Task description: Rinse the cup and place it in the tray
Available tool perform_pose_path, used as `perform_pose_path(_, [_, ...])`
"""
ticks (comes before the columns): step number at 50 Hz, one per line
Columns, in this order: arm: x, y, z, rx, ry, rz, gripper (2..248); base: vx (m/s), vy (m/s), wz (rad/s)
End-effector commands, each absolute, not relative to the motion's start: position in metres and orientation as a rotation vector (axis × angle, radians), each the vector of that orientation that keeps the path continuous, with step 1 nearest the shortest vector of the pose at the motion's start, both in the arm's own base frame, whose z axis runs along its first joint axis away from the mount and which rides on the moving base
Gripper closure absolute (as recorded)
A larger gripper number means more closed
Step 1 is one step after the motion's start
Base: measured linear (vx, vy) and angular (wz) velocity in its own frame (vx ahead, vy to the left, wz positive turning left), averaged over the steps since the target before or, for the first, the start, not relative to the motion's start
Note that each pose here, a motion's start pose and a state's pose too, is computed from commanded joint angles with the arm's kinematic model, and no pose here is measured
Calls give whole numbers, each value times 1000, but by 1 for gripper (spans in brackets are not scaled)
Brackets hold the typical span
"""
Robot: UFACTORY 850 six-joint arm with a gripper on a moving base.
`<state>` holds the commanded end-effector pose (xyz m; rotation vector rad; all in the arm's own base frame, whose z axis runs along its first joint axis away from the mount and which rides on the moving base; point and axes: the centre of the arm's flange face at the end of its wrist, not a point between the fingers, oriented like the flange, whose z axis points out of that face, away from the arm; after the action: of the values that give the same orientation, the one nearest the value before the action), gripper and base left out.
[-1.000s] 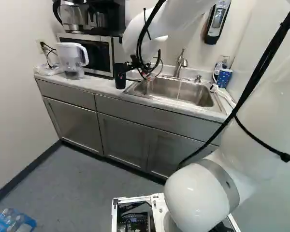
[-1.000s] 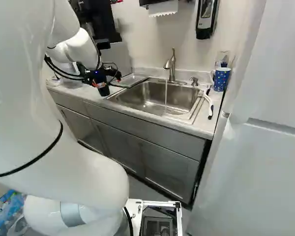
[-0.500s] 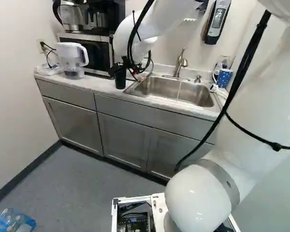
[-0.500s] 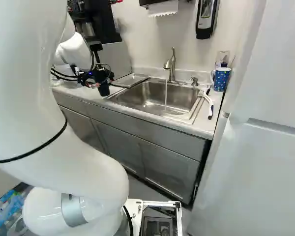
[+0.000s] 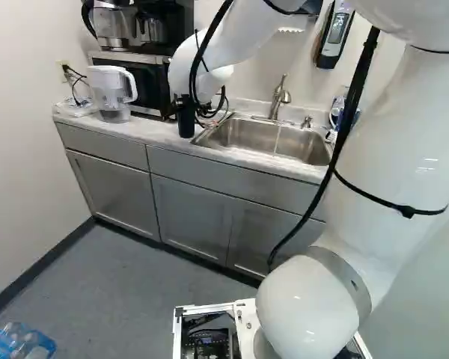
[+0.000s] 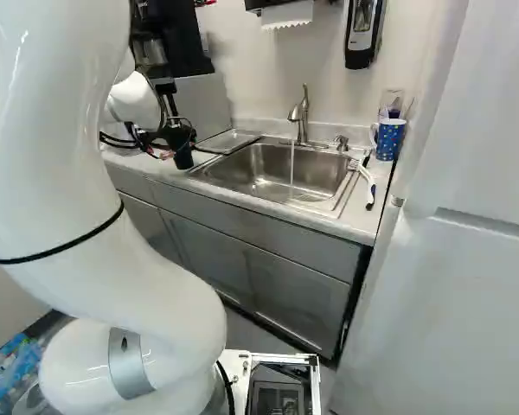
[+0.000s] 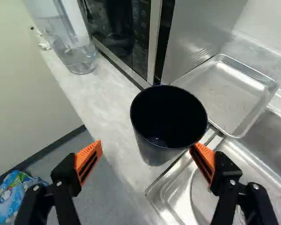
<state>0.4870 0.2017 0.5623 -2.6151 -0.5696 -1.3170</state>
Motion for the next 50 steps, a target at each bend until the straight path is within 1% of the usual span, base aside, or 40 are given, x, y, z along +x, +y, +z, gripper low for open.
perform_pose_path(30, [518, 196, 537, -2576, -495, -1407, 3, 0, 0, 0])
perform_pose_path(50, [525, 197, 517, -2577, -489, -1405, 3, 0, 0, 0])
